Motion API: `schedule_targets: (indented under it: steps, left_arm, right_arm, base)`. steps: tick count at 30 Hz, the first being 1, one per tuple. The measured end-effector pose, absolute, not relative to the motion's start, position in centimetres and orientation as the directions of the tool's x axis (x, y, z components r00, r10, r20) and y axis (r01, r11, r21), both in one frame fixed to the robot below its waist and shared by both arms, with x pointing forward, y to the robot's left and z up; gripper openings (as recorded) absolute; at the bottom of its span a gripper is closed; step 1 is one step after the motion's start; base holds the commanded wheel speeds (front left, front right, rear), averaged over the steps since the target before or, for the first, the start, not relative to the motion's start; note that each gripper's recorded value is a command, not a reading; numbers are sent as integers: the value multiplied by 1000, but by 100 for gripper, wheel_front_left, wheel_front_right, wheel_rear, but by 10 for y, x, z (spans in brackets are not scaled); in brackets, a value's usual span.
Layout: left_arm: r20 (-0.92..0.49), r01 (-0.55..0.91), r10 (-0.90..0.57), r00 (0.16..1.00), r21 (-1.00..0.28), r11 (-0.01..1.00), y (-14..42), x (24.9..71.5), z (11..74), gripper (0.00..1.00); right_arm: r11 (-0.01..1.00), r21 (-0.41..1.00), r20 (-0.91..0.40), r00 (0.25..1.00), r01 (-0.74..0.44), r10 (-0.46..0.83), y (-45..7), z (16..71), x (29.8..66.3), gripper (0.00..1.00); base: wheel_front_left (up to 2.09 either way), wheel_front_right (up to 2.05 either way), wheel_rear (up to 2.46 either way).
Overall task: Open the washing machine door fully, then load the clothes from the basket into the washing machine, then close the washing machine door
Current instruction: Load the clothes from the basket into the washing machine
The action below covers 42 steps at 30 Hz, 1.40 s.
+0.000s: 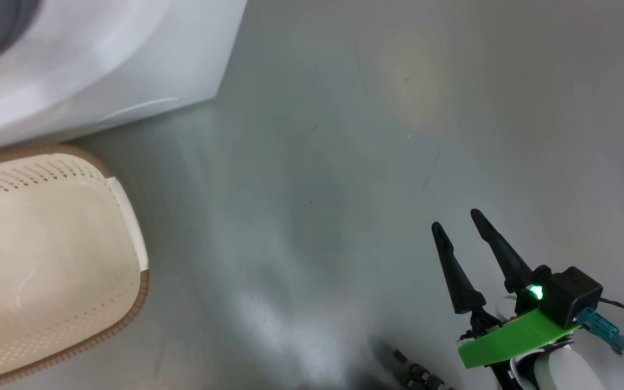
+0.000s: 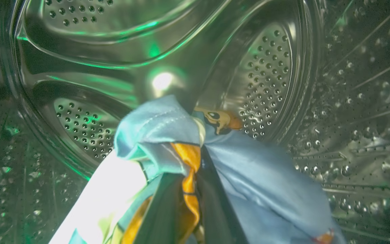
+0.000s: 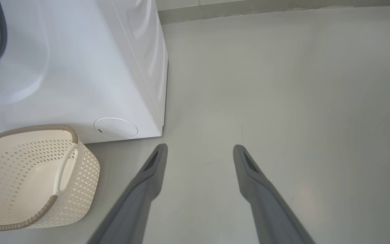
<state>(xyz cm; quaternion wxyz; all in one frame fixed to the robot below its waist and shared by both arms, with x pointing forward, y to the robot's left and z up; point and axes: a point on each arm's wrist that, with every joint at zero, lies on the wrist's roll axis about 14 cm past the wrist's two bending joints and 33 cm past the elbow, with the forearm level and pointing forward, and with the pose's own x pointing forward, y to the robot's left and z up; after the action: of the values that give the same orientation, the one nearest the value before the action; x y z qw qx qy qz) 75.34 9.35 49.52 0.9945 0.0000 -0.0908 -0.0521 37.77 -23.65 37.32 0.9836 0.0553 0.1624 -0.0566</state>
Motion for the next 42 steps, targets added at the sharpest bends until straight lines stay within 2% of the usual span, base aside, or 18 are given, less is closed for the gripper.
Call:
schedule_targets:
  steps: [6,13,21,33,39,40,41,42]
  left_arm:
    - [228,103,-103,968,14,995,93,766,505,0]
    - [356,90,-89,930,13,996,95,774,538,0]
    - [346,63,-71,936,34,997,103,779,527,0]
    - [102,42,-53,993,110,993,111,778,457,0]
    - [70,33,-42,997,117,993,114,780,455,0]
    - [59,34,-41,997,121,992,114,780,453,3]
    - [41,27,-32,999,124,992,116,780,448,32]
    - [17,22,-24,1000,126,992,118,778,443,100]
  right_arm:
    - [986,95,-357,929,135,-93,-236,362,376,100]
    - [985,93,-391,915,146,-98,-237,350,374,100]
    - [985,96,-410,907,146,-94,-236,343,373,100]
    - [987,103,-394,916,124,-74,-232,347,378,100]
    - [987,105,-390,918,120,-71,-232,348,378,100]
    - [987,105,-389,918,120,-70,-232,348,378,100]
    - [987,106,-389,919,120,-70,-231,349,378,100]
    - [987,106,-388,919,120,-70,-231,349,378,100]
  base:
    - [0,0,0]
    - [0,0,0]
    - [0,0,0]
    - [0,0,0]
    - [0,0,0]
    - [0,0,0]
    - [0,0,0]
    - [0,0,0]
